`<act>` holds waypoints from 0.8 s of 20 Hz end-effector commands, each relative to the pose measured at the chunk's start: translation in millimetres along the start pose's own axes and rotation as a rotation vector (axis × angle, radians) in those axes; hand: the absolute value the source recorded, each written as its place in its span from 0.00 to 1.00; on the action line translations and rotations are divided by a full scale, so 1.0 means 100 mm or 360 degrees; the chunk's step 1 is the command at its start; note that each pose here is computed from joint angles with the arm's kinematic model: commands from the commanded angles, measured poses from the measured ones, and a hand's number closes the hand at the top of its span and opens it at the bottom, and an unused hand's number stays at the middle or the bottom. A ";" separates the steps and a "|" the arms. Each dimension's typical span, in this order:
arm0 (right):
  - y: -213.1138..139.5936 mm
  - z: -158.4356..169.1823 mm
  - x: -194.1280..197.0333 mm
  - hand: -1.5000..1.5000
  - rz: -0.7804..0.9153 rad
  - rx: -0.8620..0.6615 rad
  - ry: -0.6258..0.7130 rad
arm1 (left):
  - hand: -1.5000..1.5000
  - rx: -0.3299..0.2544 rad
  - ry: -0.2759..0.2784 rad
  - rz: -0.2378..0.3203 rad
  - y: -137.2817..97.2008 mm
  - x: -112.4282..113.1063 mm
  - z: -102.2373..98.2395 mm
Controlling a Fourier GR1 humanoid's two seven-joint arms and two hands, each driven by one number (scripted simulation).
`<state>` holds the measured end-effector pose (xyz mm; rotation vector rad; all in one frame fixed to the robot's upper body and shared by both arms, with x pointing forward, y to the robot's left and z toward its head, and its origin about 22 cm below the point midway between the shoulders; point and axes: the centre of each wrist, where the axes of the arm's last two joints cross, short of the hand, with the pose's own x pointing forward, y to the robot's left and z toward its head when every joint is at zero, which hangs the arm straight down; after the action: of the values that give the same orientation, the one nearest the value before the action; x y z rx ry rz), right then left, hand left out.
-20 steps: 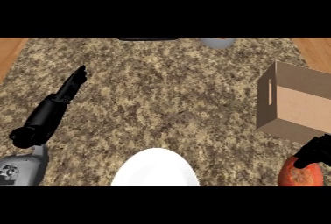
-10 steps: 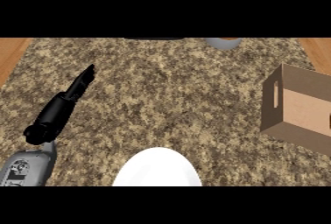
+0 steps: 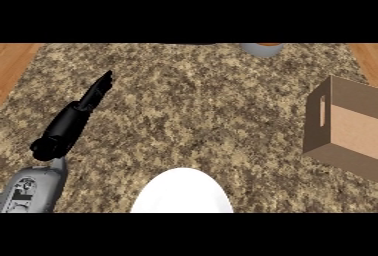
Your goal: Pick the squash from the plate and place it in the cardboard box
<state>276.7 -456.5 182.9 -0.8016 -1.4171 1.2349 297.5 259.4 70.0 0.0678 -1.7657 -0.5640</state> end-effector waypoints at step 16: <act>0.26 -0.33 -0.62 0.00 -0.0920 -0.0069 -0.0549 | 0.50 0.0033 0.0012 0.0010 0.01 -0.01 -0.02</act>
<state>311.2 -500.2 151.4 -0.4539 -1.5465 1.1897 299.1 259.5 68.2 0.0748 -1.7604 -0.5509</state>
